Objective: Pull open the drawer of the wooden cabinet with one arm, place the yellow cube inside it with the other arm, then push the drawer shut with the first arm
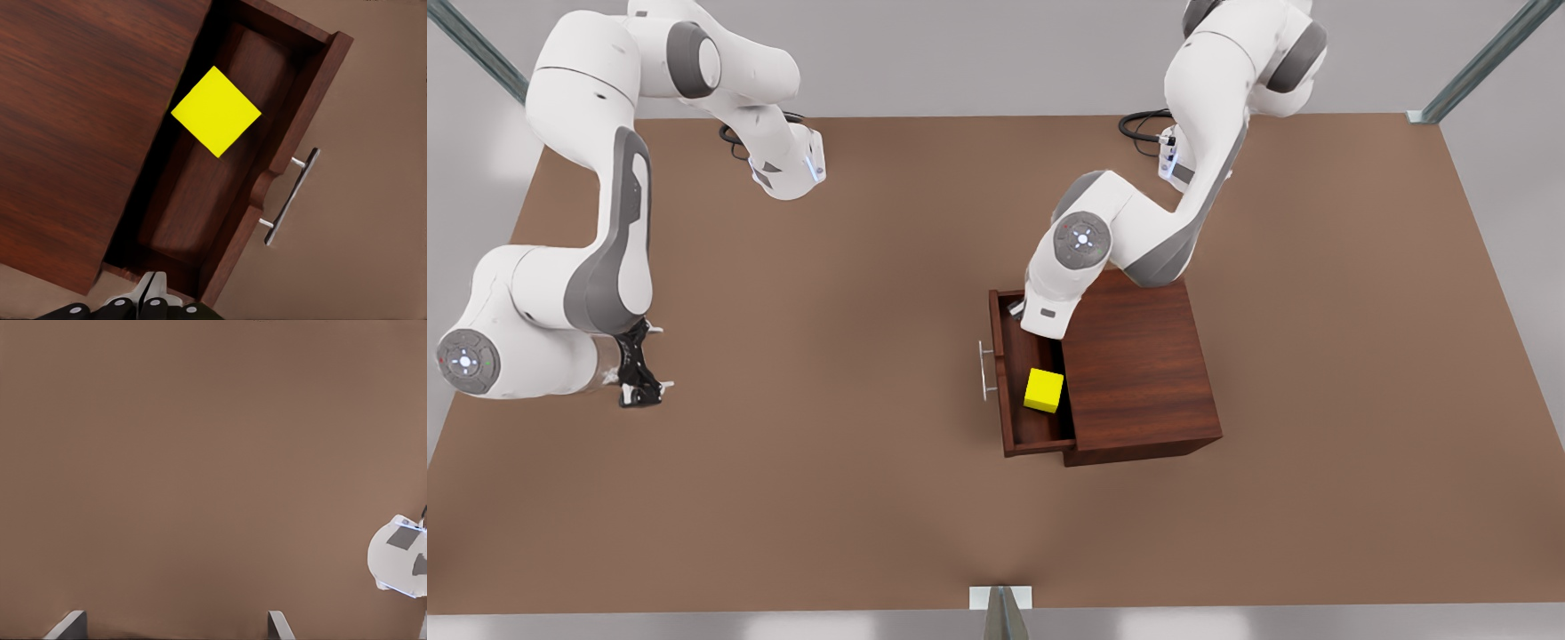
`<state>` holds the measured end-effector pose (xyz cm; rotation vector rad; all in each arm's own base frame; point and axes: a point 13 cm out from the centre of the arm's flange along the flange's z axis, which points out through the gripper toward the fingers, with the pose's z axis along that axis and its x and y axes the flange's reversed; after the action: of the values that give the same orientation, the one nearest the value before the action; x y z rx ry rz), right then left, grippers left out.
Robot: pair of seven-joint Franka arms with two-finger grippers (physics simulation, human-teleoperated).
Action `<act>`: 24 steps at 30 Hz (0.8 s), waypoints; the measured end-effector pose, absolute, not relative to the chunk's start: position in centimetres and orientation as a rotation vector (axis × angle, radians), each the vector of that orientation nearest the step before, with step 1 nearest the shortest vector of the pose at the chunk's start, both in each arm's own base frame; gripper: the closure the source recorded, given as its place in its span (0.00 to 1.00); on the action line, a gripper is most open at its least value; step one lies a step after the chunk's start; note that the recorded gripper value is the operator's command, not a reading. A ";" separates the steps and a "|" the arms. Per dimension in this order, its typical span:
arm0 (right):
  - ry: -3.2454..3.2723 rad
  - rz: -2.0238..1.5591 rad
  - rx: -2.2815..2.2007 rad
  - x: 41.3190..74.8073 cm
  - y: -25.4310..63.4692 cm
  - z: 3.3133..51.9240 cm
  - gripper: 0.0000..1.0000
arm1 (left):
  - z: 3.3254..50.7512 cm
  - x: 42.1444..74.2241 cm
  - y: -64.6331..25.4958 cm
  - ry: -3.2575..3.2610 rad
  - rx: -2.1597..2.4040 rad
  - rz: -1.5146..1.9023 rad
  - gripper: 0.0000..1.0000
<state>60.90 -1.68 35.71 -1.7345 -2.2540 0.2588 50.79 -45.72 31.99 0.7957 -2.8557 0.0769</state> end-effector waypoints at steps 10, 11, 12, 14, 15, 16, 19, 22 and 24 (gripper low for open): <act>-2.459 0.179 -1.118 54.8 -1.9 34.2 0.00 | 25.6 51.3 -56.1 -2.811 1.435 0.180 1.00; -2.477 0.164 -1.076 53.9 -1.9 33.9 0.00 | 25.3 51.6 -56.7 -2.798 1.488 0.198 1.00; -2.502 0.150 -1.036 53.7 -1.8 33.7 0.00 | 24.7 51.6 -57.4 -2.788 1.533 0.210 1.00; -2.553 0.124 -0.964 54.0 -1.7 33.6 0.00 | 23.1 51.5 -58.4 -2.761 1.615 0.218 1.00; -2.574 0.113 -0.932 54.2 -1.7 33.5 0.00 | 22.4 51.5 -58.7 -2.741 1.657 0.219 1.00; -2.594 0.103 -0.902 54.5 -1.7 33.4 0.00 | 21.6 51.7 -58.8 -2.719 1.700 0.222 1.00; -2.645 0.077 -0.819 55.1 -1.8 33.6 0.00 | 20.3 52.8 -58.4 -2.653 1.823 0.238 1.00; -2.680 0.058 -0.743 55.5 -1.8 33.6 0.00 | 19.8 53.9 -57.7 -2.592 1.929 0.250 1.00; -2.697 0.048 -0.699 55.6 -1.7 33.6 0.00 | 19.8 54.2 -57.9 -2.553 1.979 0.269 1.00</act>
<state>55.59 -1.74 33.62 -0.6985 -2.6967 0.0481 54.23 -57.89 19.82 1.9788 -2.5535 0.2691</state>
